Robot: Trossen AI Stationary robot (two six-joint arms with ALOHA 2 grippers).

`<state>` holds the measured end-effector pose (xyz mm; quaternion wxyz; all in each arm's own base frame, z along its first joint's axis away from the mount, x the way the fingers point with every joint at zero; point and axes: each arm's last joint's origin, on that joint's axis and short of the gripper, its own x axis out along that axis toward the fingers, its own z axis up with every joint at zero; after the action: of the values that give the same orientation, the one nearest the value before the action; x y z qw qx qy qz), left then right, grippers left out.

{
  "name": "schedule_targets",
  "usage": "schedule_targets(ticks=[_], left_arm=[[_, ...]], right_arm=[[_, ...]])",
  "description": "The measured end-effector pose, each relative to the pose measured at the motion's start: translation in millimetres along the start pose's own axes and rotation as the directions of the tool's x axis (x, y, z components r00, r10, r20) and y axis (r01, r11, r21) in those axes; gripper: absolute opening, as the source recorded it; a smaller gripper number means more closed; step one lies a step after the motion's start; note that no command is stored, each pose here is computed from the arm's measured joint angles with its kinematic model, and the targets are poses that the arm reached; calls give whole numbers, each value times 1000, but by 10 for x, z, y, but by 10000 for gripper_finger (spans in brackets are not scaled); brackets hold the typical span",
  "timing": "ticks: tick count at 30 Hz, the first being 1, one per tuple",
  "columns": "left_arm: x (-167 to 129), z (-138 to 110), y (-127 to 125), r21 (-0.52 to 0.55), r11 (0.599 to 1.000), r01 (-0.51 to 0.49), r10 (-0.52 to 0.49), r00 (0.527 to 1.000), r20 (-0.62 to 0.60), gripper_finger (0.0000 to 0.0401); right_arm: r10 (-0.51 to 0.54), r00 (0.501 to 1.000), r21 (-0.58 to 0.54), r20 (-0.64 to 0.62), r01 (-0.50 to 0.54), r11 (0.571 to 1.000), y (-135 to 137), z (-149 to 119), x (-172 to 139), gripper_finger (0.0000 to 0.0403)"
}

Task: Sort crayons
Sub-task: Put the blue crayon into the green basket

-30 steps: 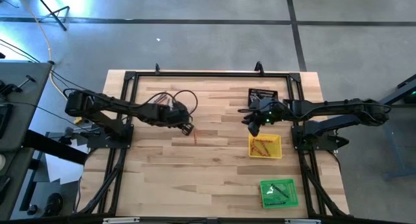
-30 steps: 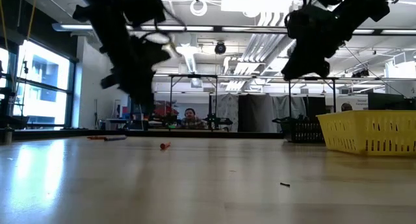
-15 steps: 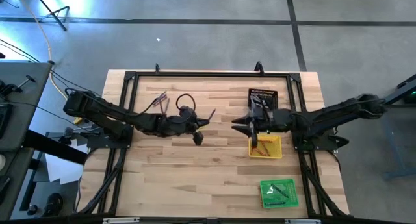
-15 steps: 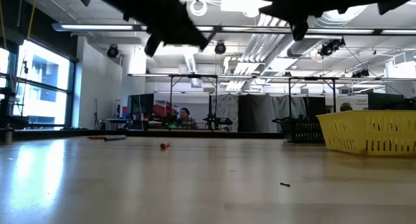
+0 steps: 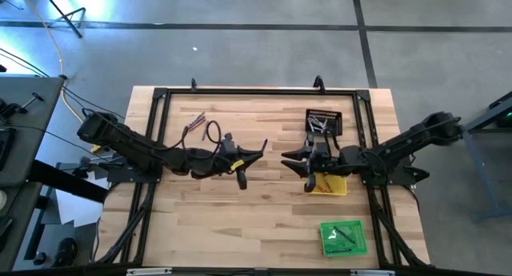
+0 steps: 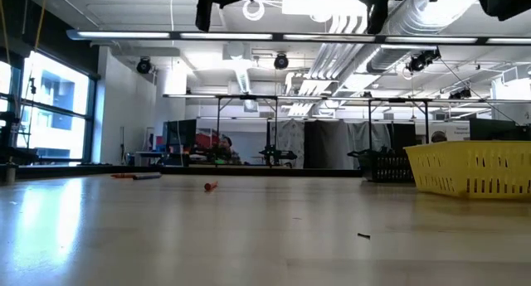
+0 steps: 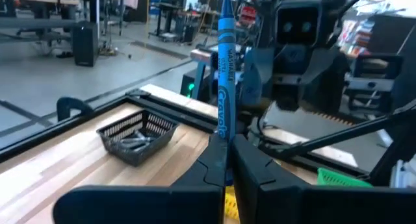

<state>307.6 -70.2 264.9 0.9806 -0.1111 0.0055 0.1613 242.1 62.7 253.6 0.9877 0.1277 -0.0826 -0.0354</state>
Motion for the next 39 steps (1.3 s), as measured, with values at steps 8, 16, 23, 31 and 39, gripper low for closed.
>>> schedule_targets(ticks=[8, 16, 23, 31, 39], left_arm=[[-1, -78, -107, -12, 999, 36, -36, 999, 13, 0], [-27, -103, -165, -16, 998, 57, -57, 998, 14, 0], [-68, -111, -224, -19, 997, 81, -80, 997, 15, 0], [-67, -111, -223, -19, 997, 80, -80, 997, 15, 0], [-62, -101, -224, -2, 997, 79, -79, 997, 16, 0]], right_arm=[[2, 999, 8, 37, -2, 1000, 52, -96, 206, 107], [-3, 999, -42, 32, 5, 999, 115, -99, 392, 107], [-16, 999, -40, 47, 18, 999, 87, -59, 429, 107], [-9, 999, -34, 47, 10, 999, 61, -53, 440, 107], [-7, 999, -31, 53, 8, 999, 62, -46, 440, 107]])
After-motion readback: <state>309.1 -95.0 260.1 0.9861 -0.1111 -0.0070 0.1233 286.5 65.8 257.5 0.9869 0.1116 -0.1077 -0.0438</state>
